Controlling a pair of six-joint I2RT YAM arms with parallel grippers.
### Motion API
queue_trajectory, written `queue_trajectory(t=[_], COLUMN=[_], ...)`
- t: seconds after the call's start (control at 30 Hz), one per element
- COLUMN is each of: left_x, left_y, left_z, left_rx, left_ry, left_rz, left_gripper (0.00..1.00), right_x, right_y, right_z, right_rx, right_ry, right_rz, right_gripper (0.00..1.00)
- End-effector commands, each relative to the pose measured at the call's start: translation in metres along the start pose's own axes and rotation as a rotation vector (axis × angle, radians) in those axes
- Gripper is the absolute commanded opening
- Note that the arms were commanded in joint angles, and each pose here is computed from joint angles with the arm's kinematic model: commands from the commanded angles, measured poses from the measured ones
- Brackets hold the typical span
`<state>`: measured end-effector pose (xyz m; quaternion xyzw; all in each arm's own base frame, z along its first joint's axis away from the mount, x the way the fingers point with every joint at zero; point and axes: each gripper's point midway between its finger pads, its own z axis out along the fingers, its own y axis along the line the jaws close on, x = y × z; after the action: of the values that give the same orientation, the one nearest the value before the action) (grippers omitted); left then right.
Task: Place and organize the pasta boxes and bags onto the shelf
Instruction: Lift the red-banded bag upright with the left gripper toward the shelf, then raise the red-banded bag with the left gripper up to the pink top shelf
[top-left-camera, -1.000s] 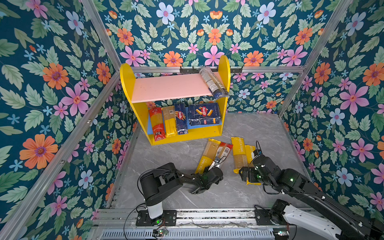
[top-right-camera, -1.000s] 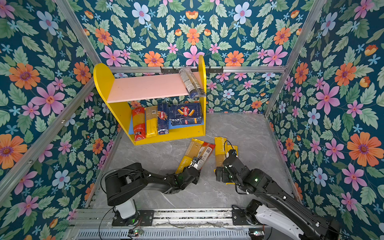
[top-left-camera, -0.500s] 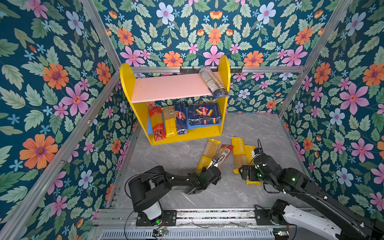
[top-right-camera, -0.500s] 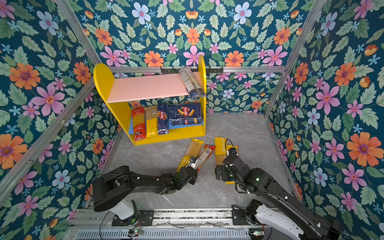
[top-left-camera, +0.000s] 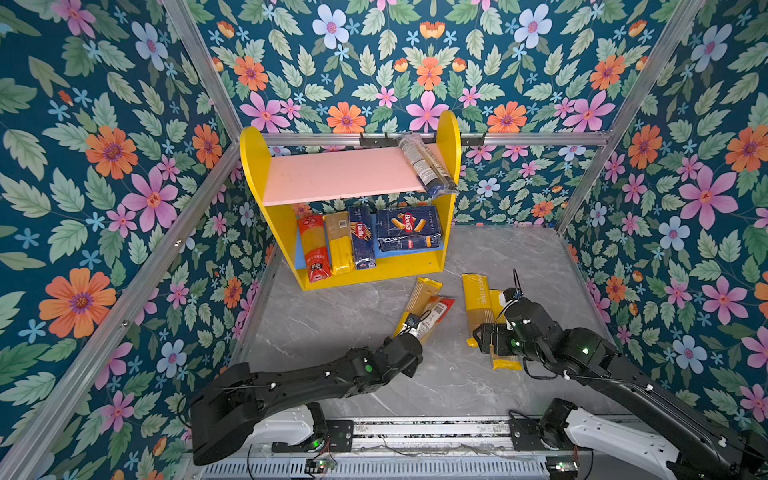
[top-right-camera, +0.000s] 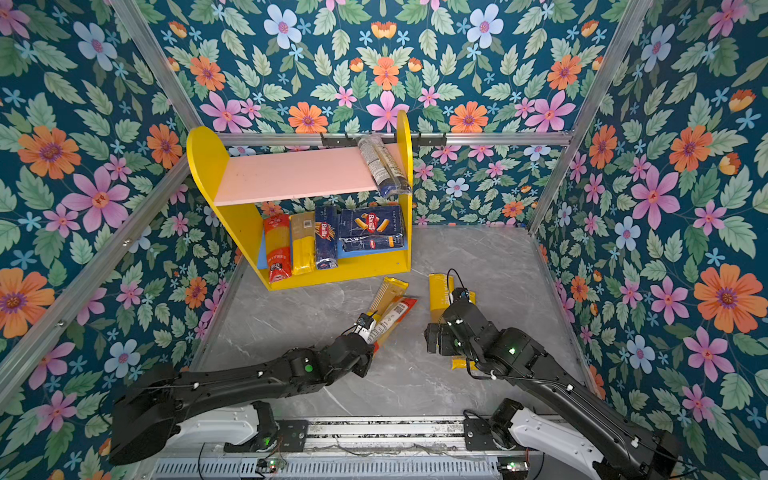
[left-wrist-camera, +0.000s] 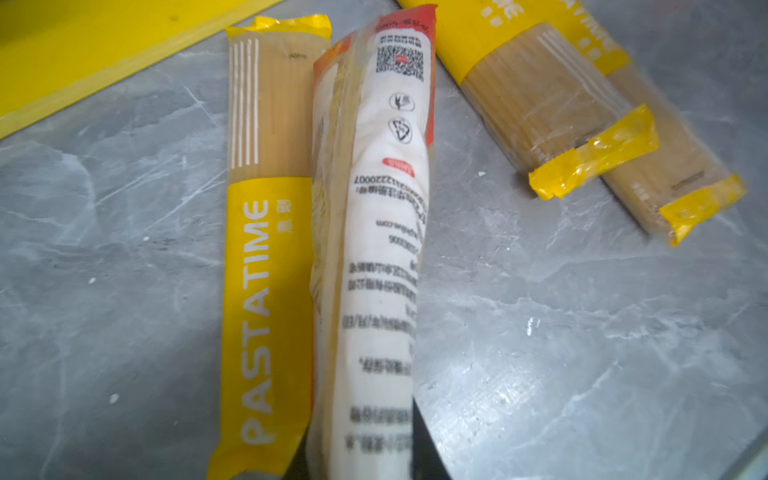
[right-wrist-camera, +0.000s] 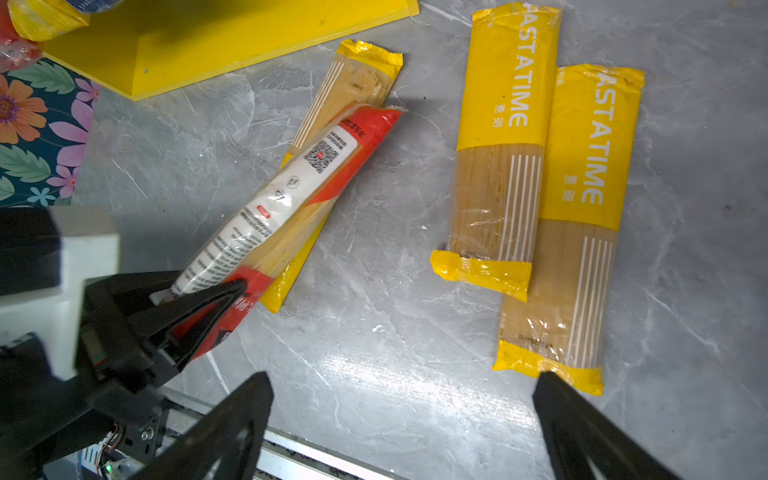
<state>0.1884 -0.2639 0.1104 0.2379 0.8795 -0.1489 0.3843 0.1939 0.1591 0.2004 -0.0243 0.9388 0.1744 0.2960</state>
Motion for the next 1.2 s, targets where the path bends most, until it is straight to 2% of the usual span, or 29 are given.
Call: queue_trajectory(t=[0.0, 0.5, 0.67, 0.87, 1.17], left_x=[-0.023, -0.089, -0.111, -0.156, -0.23], left_y=[0.012, 0.048, 0.061, 0.066, 0.057], left_z=[-0.025, -0.15, -0.18, -0.216, -0.241], left_rx=[-0.033, -0.01, -0.066, -0.086, -0.162], left_ry=[-0.083, -0.284, -0.327, -0.437, -0.574], left_rz=[-0.042, -0.121, -0.107, -0.132, -0.122], left_gripper=[0.0, 0.0, 0.0, 0.0, 0.0], right_x=[-0.006, -0.031, -0.036, -0.042, -0.048], right_y=[0.005, 0.026, 0.032, 0.036, 0.039], right_z=[-0.001, -0.001, -0.001, -0.003, -0.006], right_rx=[-0.012, -0.036, -0.044, -0.055, -0.061], right_ry=[-0.013, -0.034, -0.04, -0.054, -0.073], right_rz=[-0.009, -0.035, -0.049, -0.055, -0.074], right_gripper=[0.99, 0.99, 0.99, 0.99, 0.99])
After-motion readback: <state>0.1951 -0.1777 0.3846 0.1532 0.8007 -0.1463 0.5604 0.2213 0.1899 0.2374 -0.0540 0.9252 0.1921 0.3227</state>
